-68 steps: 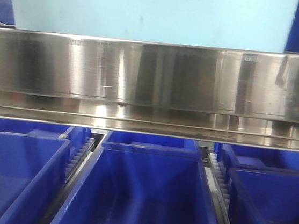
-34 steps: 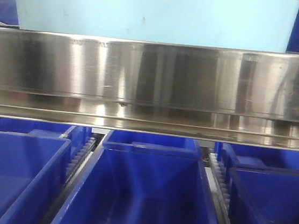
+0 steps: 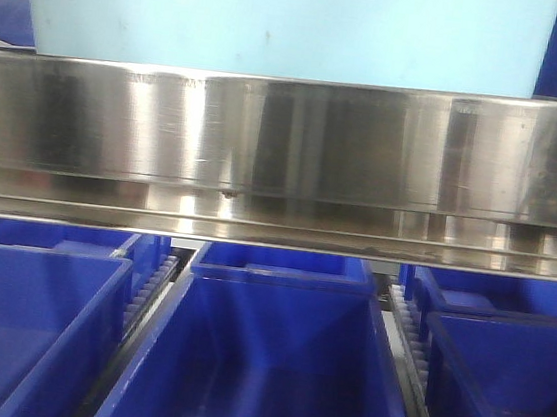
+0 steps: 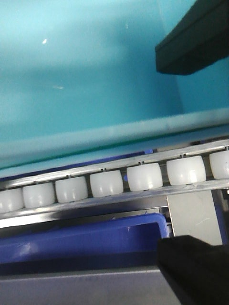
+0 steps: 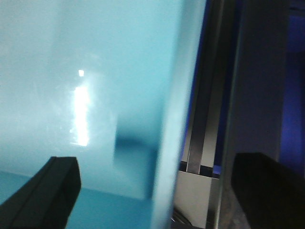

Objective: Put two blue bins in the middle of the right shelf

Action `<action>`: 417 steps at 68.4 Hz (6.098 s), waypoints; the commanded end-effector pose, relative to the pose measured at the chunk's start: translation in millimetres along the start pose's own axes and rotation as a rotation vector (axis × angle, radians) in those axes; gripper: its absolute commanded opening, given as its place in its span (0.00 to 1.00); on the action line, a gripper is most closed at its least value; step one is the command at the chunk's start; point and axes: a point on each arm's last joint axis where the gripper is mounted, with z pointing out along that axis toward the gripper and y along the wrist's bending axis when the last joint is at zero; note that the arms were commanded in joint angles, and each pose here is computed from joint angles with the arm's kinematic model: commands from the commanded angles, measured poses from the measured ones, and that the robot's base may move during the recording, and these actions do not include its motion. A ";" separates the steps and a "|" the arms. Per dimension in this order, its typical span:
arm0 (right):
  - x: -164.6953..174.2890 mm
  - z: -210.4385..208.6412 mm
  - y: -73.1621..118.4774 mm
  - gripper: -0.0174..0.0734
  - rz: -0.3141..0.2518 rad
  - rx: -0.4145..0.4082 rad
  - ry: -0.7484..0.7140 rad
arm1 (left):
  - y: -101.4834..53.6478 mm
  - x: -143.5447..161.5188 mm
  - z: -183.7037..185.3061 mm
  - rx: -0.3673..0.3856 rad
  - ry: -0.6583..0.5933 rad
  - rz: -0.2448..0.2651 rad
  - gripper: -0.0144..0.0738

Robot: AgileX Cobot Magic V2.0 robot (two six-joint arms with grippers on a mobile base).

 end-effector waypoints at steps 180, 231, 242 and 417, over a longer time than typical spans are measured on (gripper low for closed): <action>-30.4 -134.3 16.8 0.02 -0.019 -0.143 -0.534 | -12.3 1.1 -148.5 0.219 -0.670 -0.056 0.04; -31.3 -133.0 16.9 0.02 -0.019 -0.143 -0.535 | -12.4 0.4 -147.0 0.218 -0.667 -0.056 0.04; -31.8 -133.3 17.0 0.02 -0.019 -0.144 -0.541 | -12.5 -1.6 -143.6 0.217 -0.662 -0.057 0.04; -35.5 -133.2 17.7 0.02 -0.018 -0.151 -0.574 | -12.5 -2.1 -143.4 0.218 -0.665 -0.057 0.04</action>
